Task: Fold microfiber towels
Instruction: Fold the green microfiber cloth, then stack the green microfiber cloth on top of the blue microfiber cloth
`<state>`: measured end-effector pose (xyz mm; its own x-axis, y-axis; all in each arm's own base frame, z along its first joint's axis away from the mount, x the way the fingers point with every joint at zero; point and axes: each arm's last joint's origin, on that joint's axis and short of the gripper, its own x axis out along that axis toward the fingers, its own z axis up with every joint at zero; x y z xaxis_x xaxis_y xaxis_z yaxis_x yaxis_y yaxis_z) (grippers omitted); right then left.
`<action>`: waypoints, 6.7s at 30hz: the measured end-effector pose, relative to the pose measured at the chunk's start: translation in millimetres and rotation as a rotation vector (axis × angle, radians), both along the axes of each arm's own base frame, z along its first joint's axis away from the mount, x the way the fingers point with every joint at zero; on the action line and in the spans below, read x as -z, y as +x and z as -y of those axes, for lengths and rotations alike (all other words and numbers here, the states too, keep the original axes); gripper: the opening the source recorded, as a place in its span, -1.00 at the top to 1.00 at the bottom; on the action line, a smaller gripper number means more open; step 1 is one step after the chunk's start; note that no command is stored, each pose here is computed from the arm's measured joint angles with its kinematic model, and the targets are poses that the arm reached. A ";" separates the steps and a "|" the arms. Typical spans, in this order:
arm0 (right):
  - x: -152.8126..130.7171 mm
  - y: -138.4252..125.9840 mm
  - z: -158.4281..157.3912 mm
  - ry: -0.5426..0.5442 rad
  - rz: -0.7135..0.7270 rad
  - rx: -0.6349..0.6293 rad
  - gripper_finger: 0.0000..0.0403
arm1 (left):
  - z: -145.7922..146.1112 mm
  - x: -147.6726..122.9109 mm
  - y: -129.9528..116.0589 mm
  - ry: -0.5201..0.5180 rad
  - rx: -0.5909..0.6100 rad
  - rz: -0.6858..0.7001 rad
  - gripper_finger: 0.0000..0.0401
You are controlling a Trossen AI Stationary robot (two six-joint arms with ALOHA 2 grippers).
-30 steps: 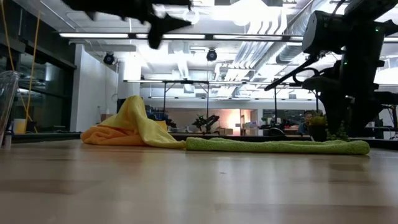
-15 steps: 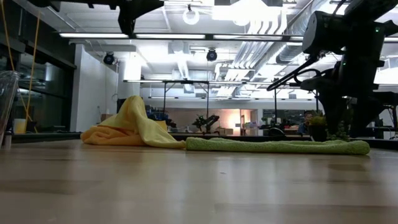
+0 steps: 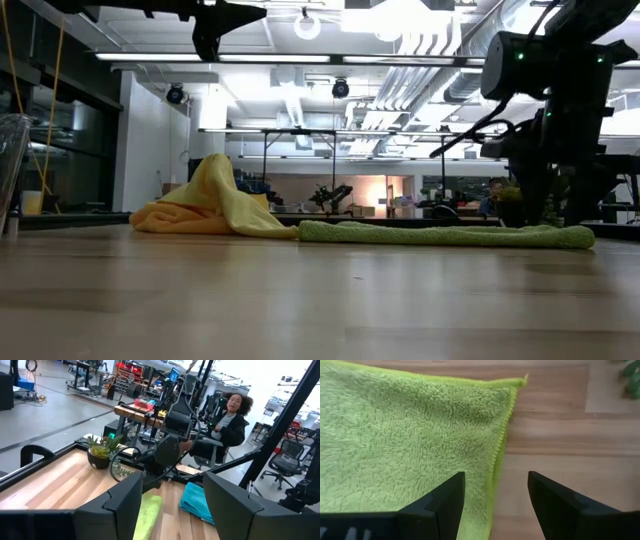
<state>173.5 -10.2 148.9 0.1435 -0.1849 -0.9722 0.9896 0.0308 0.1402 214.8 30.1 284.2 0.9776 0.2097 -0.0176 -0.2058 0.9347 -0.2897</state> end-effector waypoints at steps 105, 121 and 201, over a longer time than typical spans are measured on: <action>-45.2 73.0 -0.9 -0.097 0.550 -0.082 1.00 | 5.1 98.4 49.6 -0.018 -0.009 -0.512 0.40; -46.5 75.7 -3.3 -0.026 0.584 -0.120 1.00 | 7.5 183.1 116.2 -0.143 0.070 -0.643 0.98; -17.9 63.1 30.4 -0.045 0.077 -0.421 -0.23 | 19.5 -11.1 -45.2 0.065 0.047 0.181 1.00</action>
<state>236.7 -40.6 166.8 0.2870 -0.1365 -0.9482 0.8760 0.4379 0.2021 169.5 10.6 295.3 0.9723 0.1584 0.1718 -0.1112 0.9602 -0.2563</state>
